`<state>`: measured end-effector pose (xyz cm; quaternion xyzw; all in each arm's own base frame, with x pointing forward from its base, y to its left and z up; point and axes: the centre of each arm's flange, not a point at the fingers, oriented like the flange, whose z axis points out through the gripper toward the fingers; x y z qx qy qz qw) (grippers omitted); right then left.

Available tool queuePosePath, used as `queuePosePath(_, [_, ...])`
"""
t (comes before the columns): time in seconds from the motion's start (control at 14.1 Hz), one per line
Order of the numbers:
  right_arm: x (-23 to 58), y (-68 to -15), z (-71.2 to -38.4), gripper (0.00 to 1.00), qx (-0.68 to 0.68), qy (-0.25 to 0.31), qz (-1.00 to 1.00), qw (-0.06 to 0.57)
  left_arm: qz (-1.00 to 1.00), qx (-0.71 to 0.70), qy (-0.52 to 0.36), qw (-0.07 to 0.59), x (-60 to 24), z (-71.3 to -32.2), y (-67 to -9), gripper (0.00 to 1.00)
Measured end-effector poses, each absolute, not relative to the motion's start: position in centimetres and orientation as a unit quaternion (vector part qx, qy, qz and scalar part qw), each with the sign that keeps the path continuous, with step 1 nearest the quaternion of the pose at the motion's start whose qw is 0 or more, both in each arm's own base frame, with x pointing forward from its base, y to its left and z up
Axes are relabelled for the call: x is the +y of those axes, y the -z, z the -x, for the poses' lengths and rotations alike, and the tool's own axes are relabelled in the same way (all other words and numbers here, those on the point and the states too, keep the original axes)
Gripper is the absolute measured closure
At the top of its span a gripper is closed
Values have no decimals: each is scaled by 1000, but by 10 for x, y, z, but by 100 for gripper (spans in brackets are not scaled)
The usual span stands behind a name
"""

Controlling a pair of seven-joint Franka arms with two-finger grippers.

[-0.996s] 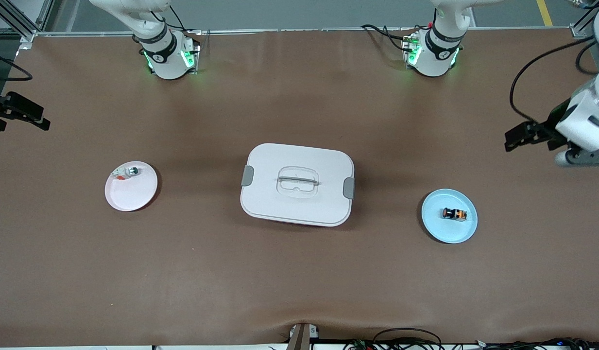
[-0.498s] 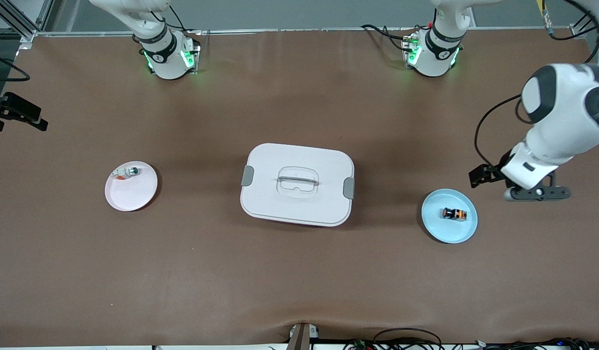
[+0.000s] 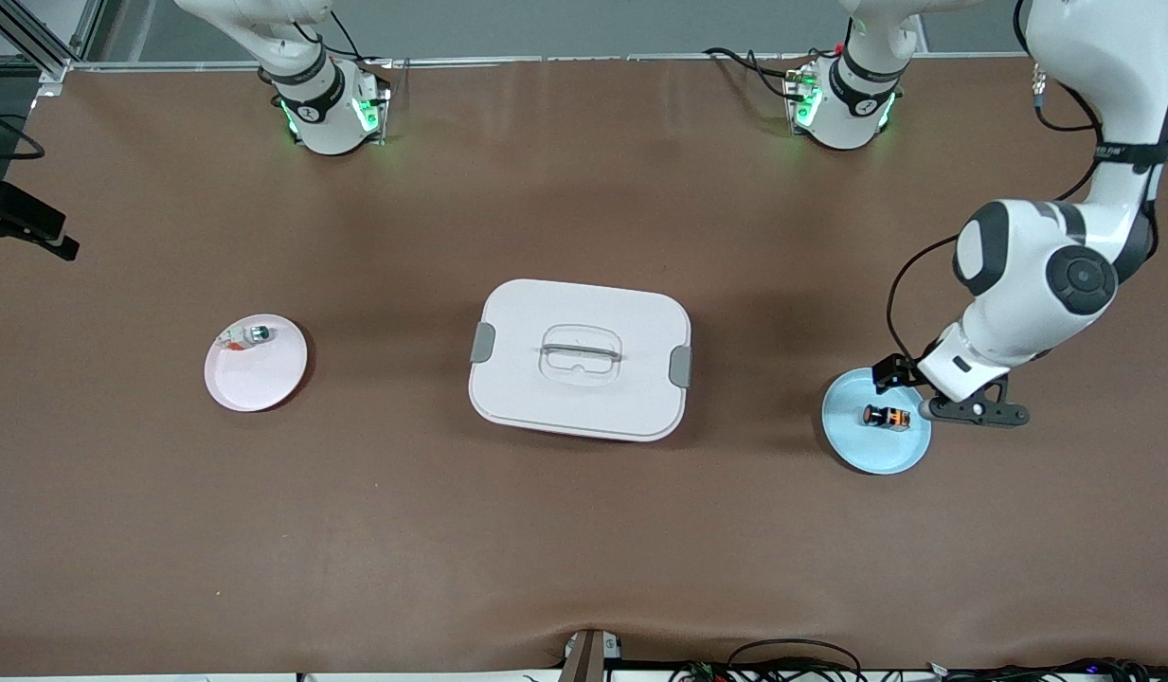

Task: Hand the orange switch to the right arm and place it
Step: 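Lower the left gripper and grasp the black-orange switch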

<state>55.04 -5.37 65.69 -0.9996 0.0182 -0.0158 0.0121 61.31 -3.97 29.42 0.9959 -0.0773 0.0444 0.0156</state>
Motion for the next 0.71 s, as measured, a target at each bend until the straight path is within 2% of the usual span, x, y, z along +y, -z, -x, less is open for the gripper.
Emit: queuePosePath(0.71, [-82,-640,-557,0,42,1,999,14,-996,-82,-39,23,-19,-616,-225,0])
